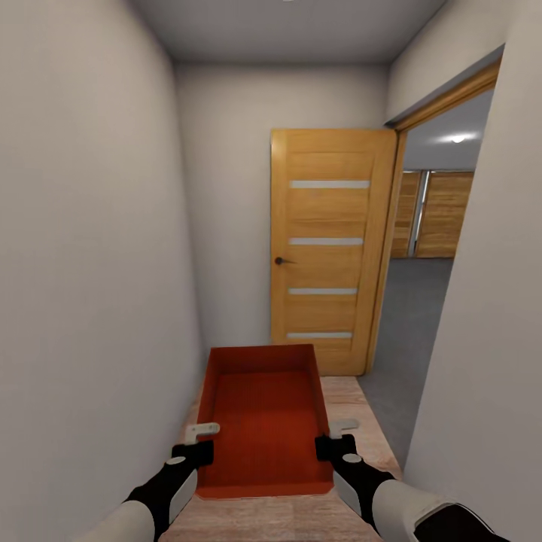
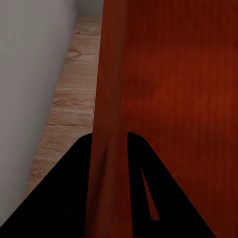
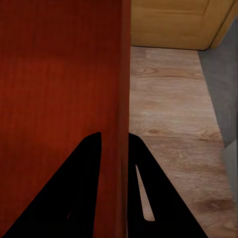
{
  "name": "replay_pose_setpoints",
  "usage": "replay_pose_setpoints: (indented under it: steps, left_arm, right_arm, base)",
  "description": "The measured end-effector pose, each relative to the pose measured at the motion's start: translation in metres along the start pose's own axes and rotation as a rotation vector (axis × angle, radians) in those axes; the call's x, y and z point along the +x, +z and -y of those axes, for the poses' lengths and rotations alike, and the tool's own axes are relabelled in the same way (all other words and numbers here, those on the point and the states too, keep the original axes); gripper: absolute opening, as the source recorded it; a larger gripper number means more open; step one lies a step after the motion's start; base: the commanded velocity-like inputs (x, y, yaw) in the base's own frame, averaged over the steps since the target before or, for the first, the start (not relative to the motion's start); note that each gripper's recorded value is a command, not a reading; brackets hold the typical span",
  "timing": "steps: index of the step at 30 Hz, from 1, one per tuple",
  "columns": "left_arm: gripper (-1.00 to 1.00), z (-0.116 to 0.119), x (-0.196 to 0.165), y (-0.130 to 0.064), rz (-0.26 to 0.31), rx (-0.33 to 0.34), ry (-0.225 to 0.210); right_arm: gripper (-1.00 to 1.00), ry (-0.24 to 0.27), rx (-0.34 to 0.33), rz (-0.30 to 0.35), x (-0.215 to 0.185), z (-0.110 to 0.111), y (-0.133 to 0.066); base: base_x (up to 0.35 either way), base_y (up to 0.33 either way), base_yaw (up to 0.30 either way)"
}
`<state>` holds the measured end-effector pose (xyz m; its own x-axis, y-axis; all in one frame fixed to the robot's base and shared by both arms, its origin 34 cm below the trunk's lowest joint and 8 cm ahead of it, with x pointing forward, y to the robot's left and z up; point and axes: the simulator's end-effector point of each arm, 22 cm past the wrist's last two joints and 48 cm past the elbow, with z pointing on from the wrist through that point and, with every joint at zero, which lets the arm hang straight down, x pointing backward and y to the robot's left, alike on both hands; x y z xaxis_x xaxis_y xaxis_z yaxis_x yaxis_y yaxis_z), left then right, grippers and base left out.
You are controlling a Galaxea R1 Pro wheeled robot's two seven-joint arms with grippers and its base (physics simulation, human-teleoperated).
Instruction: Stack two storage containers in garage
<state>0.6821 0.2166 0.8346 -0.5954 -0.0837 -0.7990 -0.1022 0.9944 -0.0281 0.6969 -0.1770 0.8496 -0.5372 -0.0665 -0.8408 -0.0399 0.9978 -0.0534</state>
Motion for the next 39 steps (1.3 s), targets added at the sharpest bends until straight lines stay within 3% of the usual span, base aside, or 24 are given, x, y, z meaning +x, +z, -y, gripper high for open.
replay_pose_setpoints:
  steps: [5,23,39]
  left_arm:
    - [-1.0,0.0005,-0.0059,0.0,0.033,0.003,-0.004]
    - [-1.0,0.0008,-0.0053,-0.0001,0.032,0.002,-0.005]
    - [-1.0,0.0006,-0.0027,-0.0005,0.025,0.001,-0.007]
  right_arm:
    - [-1.0,-0.001,0.001,0.036,-0.0076,0.0003,-0.0001]
    - [-1.0,-0.002,0.001,0.035,-0.0074,0.0008,-0.0001]
    - [-1.0,-0.005,0.0,0.027,-0.0057,0.0006,-0.0004]
  base:
    - [0.006,0.0,-0.266]
    - [0.008,0.007,-0.285]
    - [0.22,0.2,-0.235]
